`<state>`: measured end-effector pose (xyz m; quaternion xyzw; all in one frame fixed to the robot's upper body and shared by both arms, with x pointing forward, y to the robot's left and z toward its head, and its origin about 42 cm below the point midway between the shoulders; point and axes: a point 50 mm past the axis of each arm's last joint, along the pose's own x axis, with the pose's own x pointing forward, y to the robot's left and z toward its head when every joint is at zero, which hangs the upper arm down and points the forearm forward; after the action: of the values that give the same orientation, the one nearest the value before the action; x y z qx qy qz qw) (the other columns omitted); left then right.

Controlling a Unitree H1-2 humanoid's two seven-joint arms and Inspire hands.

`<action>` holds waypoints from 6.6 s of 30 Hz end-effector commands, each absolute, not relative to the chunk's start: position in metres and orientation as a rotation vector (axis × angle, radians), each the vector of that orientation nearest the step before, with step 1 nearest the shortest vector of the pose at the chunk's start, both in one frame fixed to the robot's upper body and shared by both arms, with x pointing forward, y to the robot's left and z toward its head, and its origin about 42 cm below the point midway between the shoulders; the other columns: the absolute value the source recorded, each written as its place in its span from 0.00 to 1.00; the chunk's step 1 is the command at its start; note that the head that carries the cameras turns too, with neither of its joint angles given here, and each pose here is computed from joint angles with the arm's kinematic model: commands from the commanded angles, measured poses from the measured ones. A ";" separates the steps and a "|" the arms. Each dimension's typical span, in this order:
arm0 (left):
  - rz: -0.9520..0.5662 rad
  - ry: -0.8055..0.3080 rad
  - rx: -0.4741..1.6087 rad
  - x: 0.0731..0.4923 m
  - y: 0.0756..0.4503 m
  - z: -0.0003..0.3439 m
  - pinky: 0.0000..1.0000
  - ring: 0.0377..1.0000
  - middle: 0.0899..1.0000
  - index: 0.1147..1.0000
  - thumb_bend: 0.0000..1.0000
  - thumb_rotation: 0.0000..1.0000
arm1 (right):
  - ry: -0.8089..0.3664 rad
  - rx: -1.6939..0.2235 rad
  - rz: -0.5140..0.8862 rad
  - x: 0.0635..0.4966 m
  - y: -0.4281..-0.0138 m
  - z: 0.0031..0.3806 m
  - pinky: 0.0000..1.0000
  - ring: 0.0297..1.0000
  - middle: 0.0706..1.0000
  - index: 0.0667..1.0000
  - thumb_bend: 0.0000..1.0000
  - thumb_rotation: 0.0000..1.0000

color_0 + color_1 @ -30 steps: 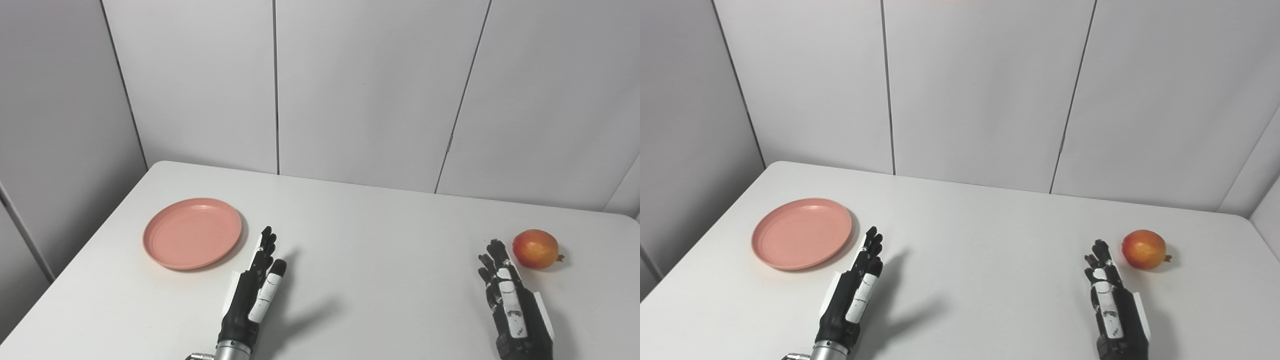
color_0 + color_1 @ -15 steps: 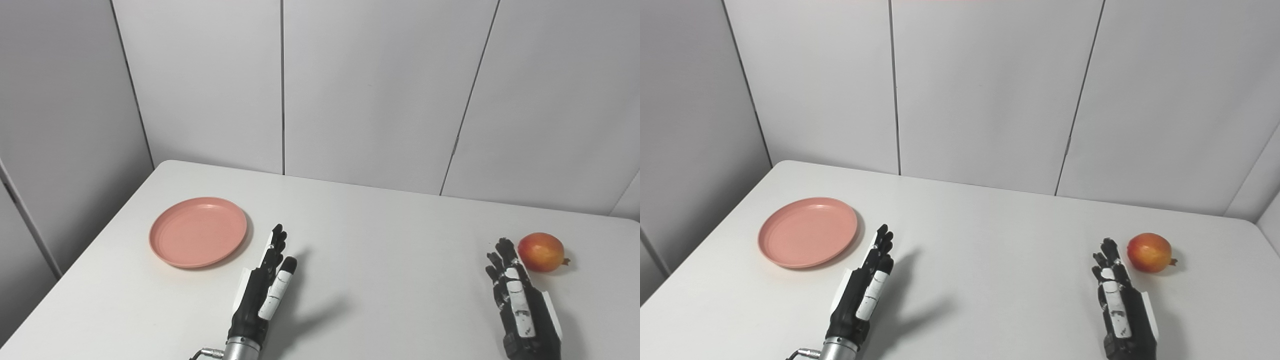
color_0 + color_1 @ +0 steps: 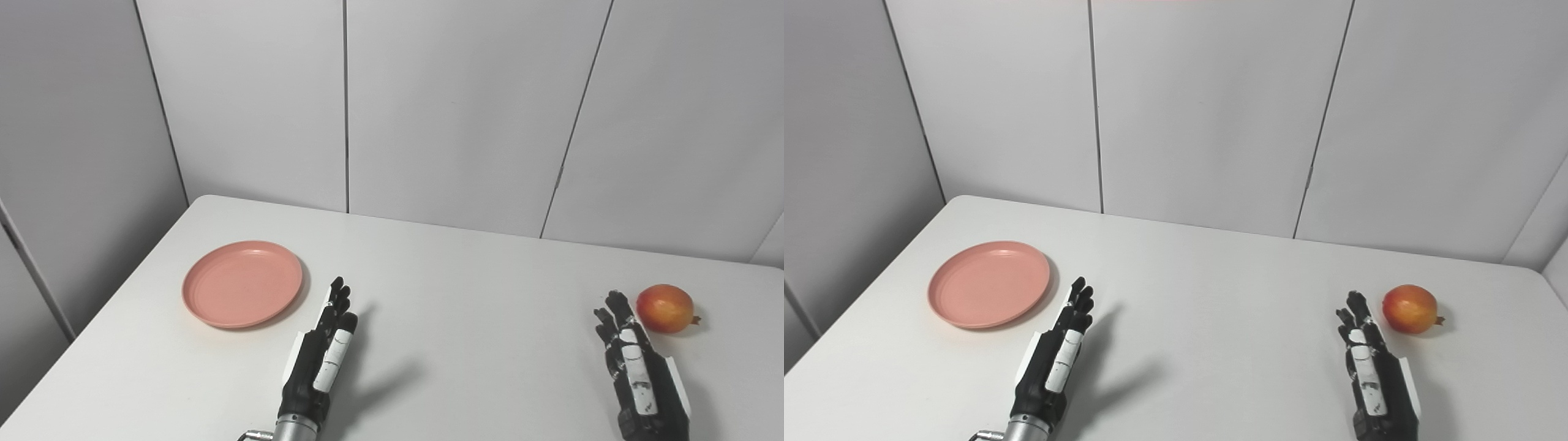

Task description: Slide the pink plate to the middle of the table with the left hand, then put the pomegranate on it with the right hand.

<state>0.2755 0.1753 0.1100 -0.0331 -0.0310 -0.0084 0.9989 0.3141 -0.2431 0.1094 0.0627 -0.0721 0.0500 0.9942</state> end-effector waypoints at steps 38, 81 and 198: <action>-0.039 -0.408 0.086 0.399 0.355 0.293 0.77 0.76 0.77 0.83 0.98 0.91 | -0.040 0.119 0.097 0.292 -0.250 0.084 0.95 0.88 0.90 0.83 0.77 0.80; 0.168 -0.177 -0.086 0.436 0.487 0.175 0.69 0.74 0.77 0.85 1.00 0.74 | -0.030 0.096 0.094 0.285 -0.255 0.095 0.95 0.88 0.89 0.79 0.81 0.81; -0.167 0.105 -0.185 0.415 0.156 0.098 0.78 0.76 0.75 0.91 0.88 0.79 | -0.033 0.067 0.112 0.286 -0.209 0.114 0.89 0.79 0.85 0.78 0.81 0.81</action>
<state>0.4173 0.1626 0.1083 -0.0906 0.0221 -0.0896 0.9916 0.2869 -0.2100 0.1113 0.0287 -0.0170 0.0589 0.9977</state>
